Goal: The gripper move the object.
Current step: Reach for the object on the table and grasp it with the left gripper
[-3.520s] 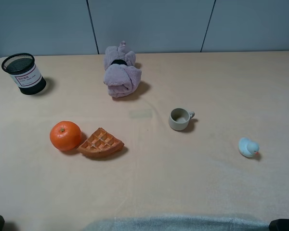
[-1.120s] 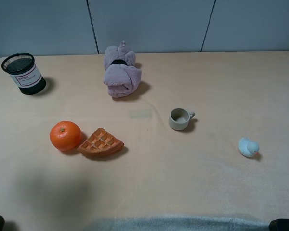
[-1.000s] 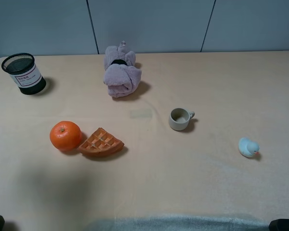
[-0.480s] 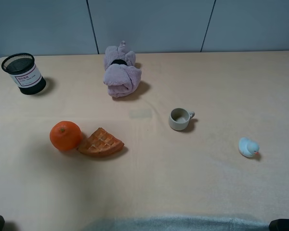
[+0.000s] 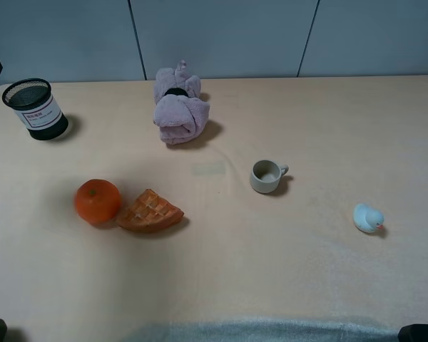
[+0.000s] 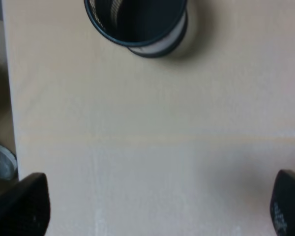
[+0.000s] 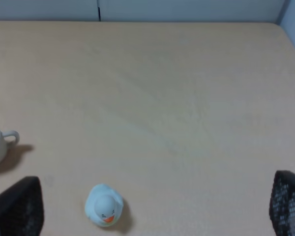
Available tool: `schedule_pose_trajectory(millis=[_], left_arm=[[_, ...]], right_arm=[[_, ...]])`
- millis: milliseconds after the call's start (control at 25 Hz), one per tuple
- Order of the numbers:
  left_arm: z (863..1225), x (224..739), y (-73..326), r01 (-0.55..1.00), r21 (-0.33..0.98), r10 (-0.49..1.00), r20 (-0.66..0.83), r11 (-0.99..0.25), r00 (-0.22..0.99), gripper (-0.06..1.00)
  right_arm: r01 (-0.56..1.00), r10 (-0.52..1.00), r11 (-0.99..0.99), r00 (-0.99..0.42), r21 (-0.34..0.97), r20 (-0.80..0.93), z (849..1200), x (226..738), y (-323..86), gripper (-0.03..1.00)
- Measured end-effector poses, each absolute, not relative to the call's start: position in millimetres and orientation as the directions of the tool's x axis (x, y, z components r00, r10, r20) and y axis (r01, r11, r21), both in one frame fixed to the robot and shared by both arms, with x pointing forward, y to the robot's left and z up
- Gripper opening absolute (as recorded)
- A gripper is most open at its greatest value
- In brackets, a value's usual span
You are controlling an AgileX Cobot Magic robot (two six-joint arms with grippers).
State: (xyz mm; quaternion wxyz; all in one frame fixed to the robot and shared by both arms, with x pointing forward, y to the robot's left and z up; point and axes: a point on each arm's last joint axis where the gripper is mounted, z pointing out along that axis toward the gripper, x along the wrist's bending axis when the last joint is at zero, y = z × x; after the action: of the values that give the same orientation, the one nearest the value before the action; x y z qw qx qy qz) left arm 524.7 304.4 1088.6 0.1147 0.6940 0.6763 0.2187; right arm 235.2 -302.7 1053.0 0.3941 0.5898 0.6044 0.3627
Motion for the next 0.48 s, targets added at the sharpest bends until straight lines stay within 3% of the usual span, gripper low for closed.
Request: schedule_pose_trajectory(millis=[480], left_arm=[[1054, 582, 303, 0.918, 0.389, 0.986, 0.165, -0.072, 0.008, 0.88]], right_arm=[[0.427, 0.999, 0.041, 0.006, 0.903, -0.049, 1053, 235, -303, 0.69]])
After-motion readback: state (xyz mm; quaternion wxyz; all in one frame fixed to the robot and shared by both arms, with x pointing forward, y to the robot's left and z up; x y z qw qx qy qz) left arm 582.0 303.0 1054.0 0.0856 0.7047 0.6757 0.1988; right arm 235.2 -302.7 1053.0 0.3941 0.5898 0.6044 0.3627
